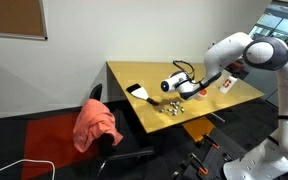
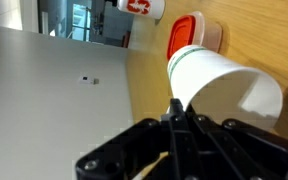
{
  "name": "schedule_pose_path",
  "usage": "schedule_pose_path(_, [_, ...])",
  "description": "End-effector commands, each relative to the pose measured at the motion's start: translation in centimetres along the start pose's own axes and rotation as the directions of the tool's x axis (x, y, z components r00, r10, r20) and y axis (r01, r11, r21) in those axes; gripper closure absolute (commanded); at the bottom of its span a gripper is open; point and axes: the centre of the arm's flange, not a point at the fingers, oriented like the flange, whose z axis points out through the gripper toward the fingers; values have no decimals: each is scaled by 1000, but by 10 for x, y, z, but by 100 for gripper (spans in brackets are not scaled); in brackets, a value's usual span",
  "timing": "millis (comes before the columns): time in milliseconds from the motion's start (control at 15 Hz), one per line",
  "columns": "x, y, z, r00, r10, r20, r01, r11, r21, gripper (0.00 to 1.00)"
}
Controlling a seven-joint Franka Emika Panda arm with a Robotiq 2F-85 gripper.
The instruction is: Pour the sweets in the cup onto the table
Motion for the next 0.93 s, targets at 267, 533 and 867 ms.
schedule_pose_path(267, [-29, 96, 3, 947, 320, -37, -301, 919, 256, 99])
schedule_pose_path(533, [-24, 121, 6, 880, 471, -51, -413, 816, 405, 99])
schedule_pose_path(867, [-11, 125, 7, 848, 525, -77, -433, 768, 472, 96])
